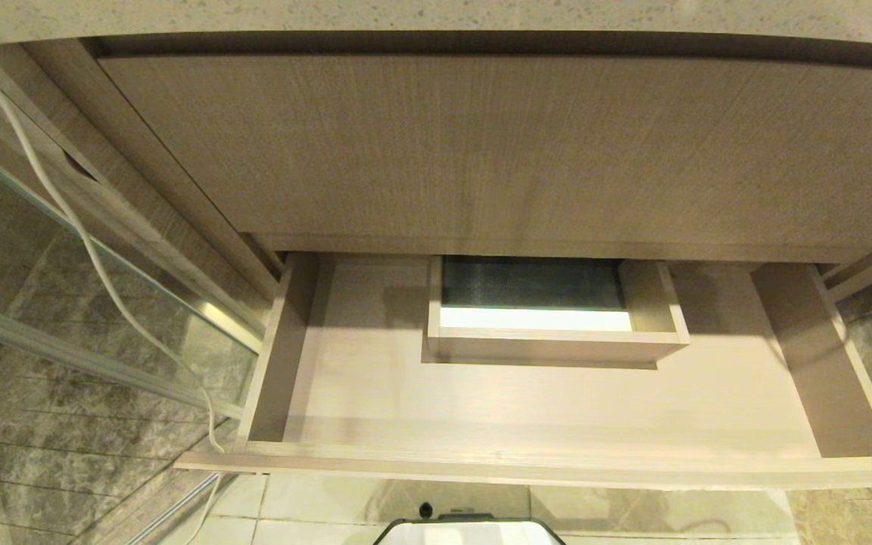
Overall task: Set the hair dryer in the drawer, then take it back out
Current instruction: Pick up the hairdryer
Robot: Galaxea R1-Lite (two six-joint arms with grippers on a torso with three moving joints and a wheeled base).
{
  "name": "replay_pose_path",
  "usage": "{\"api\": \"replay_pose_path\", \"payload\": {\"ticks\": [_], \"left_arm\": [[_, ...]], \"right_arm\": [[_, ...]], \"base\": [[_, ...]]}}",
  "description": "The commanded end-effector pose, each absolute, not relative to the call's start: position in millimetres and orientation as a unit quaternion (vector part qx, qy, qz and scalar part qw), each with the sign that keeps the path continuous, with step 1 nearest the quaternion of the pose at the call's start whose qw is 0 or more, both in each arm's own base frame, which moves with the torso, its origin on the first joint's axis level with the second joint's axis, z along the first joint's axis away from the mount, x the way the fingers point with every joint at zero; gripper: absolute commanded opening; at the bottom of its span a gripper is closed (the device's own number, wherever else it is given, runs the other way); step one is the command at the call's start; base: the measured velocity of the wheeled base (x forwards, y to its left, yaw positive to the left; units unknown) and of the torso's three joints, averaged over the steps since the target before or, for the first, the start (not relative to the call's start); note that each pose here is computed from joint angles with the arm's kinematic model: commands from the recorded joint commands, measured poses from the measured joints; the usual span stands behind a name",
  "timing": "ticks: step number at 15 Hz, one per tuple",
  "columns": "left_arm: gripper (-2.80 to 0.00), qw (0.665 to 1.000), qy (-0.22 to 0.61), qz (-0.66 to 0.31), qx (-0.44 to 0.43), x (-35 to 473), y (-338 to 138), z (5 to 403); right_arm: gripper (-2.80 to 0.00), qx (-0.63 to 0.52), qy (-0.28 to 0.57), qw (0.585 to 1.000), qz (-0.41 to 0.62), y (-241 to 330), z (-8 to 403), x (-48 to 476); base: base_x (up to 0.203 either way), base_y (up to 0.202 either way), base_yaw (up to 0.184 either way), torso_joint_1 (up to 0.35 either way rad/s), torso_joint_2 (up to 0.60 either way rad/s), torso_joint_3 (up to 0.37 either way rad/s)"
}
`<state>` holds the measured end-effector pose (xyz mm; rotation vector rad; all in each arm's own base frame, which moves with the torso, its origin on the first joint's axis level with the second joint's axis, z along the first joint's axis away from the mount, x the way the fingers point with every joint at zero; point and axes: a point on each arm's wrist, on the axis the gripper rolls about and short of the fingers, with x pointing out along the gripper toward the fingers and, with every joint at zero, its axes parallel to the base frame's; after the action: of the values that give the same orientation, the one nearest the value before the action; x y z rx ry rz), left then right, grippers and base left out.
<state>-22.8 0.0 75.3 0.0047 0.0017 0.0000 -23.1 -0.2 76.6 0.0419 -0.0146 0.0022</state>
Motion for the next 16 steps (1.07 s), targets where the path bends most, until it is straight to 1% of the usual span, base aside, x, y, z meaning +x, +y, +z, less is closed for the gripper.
{"api": "replay_pose_path", "payload": {"ticks": [1,16], "left_arm": [[-2.8,1.0,0.002,0.0,0.002,-22.7,0.0,74.9],[-2.8,1.0,0.002,0.0,0.002,-22.7,0.0,74.9]], "right_arm": [[-2.8,0.021,-0.006,1.0,0.001,-0.2,76.3,-22.8],[-2.8,0.021,-0.006,1.0,0.001,-0.2,76.2,-22.8]], "base": [[0.0,0.0,0.0,0.0,0.0,0.0],[0.0,0.0,0.0,0.0,0.0,0.0]]}}
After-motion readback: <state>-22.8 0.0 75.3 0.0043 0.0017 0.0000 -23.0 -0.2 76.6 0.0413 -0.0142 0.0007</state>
